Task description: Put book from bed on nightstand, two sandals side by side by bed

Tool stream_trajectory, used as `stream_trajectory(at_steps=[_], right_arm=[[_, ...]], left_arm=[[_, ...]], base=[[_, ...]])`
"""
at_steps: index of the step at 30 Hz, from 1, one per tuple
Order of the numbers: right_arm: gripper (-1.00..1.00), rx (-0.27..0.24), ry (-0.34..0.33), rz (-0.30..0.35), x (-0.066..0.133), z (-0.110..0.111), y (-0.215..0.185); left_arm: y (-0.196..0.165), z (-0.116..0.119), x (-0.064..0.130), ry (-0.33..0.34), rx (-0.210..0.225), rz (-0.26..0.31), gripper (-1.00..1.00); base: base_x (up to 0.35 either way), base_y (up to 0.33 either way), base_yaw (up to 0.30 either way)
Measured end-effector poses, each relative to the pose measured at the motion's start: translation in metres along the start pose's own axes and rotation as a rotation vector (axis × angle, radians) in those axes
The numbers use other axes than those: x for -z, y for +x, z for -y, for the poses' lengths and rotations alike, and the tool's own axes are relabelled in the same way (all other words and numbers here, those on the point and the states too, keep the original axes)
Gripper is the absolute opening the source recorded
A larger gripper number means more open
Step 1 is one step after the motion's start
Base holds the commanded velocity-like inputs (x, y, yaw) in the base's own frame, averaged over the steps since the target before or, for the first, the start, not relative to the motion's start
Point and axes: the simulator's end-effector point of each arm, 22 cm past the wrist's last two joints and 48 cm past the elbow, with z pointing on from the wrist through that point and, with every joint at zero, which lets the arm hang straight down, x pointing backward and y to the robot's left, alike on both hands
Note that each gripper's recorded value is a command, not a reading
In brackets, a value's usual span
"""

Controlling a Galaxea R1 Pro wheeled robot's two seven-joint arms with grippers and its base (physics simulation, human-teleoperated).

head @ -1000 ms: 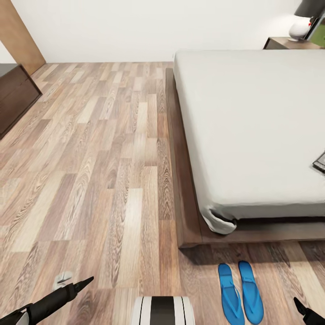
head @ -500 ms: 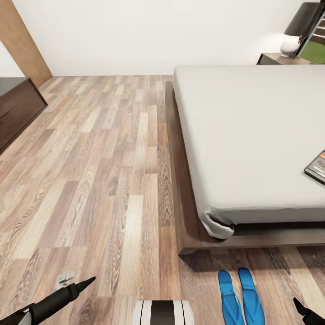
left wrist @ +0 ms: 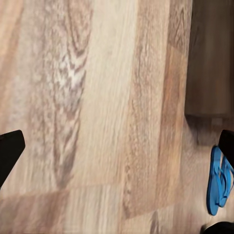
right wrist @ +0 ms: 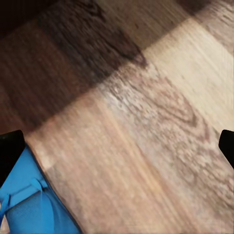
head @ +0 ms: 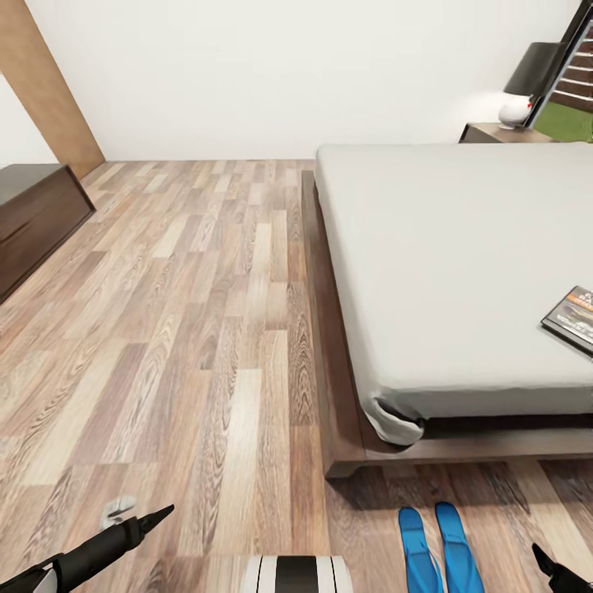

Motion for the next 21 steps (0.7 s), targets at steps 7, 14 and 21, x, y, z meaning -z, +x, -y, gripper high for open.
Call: stream_trajectory(at_steps=[7, 14, 21], right_arm=[[1.0, -0.011, -0.015, 0.022, 0.002, -0.007, -0.009], [1.0, -0.017, -0.031, 0.043, 0.004, -0.013, -0.019], [1.0, 0.02, -0.076, 0.032, 0.007, -0.026, -0.023]], left_arm=[[-0.011, 0.008, 0.003, 0.011, -0.016, 0.02, 1.0], [-0.022, 0.016, 0.007, 0.022, -0.032, 0.041, 1.0], [-0.031, 0.026, 0.01, 0.035, -0.047, 0.061, 1.0]], base=[[0.0, 0.0, 0.0], [0.0, 0.0, 0.0], [0.0, 0.0, 0.0]])
